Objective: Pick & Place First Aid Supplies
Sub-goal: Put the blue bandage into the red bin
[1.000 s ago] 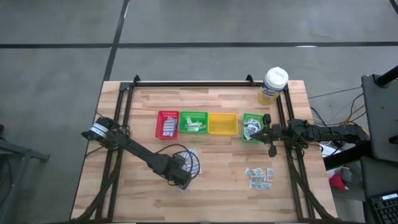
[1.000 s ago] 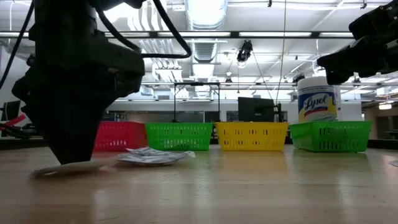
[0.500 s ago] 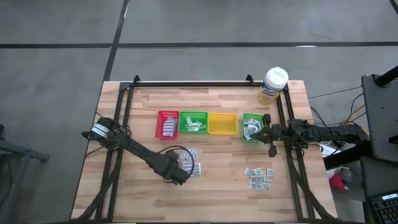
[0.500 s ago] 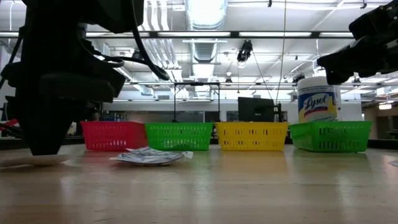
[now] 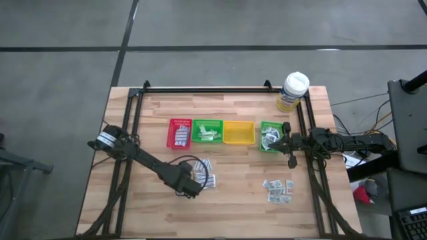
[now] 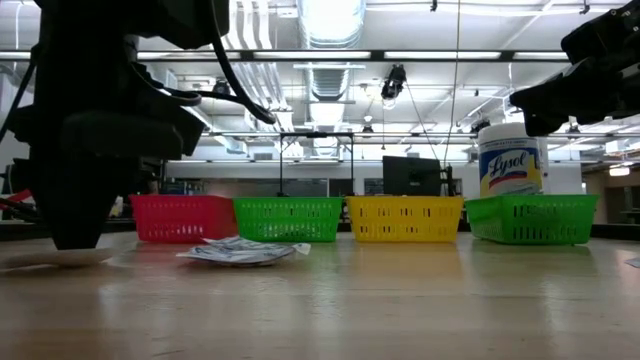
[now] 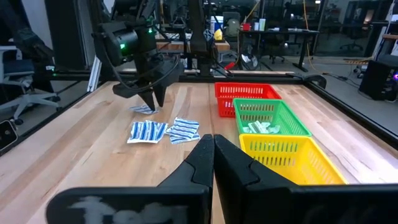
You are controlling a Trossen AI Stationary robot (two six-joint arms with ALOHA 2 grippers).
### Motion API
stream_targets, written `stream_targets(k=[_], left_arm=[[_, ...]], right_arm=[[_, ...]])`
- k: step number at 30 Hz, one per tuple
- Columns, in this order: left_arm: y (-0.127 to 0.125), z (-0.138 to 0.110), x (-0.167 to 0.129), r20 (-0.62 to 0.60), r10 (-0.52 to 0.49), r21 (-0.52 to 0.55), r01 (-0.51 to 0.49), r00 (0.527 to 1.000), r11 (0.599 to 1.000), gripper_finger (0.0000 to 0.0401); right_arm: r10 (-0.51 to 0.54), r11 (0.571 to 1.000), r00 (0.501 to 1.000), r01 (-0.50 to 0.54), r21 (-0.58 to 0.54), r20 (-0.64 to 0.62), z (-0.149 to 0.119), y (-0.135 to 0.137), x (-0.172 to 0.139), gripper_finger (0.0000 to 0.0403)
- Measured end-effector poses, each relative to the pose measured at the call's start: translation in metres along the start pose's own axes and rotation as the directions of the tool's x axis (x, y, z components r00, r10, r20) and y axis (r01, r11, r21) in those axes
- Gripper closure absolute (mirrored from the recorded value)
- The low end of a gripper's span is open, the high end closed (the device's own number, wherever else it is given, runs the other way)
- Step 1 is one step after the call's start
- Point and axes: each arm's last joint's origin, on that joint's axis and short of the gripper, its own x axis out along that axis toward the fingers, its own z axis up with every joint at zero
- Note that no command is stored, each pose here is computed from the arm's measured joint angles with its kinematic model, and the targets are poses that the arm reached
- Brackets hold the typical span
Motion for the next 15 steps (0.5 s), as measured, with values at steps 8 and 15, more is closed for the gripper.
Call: stream_targets(k=[8,15], left_arm=[[-0.0020,0.0003,0.0014,0.003,-0.021,0.001,0.021,1.000,1.000,0.0365],[-0.0020,0.0005,0.0021,0.005,-0.022,0.018,0.022,1.000,1.000,0.0398]], right_arm=[[0.000,1.000,1.000,0.000,-0.003,0.000,0.0000,0.0000,0.0000,0.0394],[0.000,1.000,1.000,0.000,-0.003,0.000,0.0000,0.0000,0.0000,0.0394]])
